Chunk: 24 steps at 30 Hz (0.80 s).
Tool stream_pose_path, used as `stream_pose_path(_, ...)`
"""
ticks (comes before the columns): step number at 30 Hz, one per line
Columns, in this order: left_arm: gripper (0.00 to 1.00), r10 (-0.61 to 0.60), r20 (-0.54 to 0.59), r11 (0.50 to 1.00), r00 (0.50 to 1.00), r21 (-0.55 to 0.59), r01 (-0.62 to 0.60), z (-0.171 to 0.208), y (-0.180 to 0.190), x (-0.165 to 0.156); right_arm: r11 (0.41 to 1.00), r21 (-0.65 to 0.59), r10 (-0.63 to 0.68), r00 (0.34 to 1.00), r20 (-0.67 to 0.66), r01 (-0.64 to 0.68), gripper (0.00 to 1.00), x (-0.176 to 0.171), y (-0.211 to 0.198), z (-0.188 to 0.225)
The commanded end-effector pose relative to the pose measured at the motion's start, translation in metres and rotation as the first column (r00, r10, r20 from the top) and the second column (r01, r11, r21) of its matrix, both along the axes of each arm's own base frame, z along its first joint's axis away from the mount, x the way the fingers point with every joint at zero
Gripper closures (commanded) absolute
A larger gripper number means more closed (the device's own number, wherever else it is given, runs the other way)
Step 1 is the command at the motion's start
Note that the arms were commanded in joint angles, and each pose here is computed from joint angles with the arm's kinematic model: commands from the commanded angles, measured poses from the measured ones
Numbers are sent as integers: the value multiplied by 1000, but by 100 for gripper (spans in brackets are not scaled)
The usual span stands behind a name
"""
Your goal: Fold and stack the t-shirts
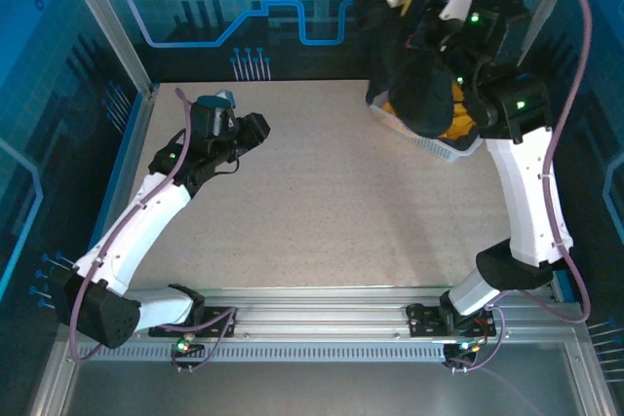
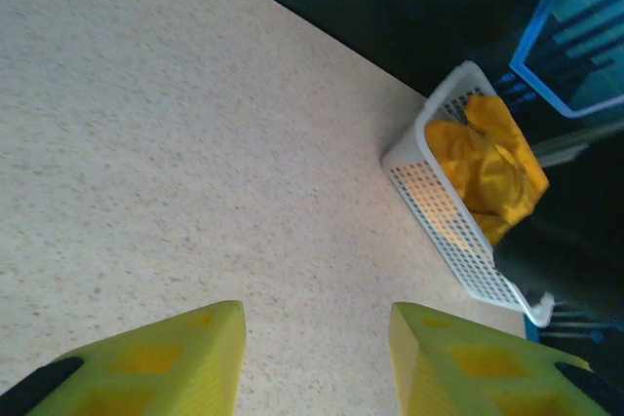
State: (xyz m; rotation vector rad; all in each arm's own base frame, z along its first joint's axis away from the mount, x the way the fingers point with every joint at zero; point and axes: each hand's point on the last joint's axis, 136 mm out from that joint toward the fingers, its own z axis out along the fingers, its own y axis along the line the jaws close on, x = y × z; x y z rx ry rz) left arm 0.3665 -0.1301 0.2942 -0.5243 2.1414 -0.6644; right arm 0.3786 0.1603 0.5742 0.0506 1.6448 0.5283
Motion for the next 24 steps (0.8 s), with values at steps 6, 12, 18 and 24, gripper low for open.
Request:
stream_pose_path(6,50,241,48,953,969,179,-245,27,69,-41,924,-137,295,896,-333,-356,86,-6,185,-153)
stream_pose_path(12,43,271,13,933,962,243,-266,18,90,-72,798,-145,401,695,-597,-585,34,-36,258,-271)
stream_pose_path(18,37,171,-144,974,975,176,-144,-26,69,-95,864,-71,319,652,-688,-499,33,-43,199,-329)
stream_pose_path(24,36,88,-327,996,941,54,-75,-86,37,-96,978,-27,93,551,-829,-207,37,-45,78,-414)
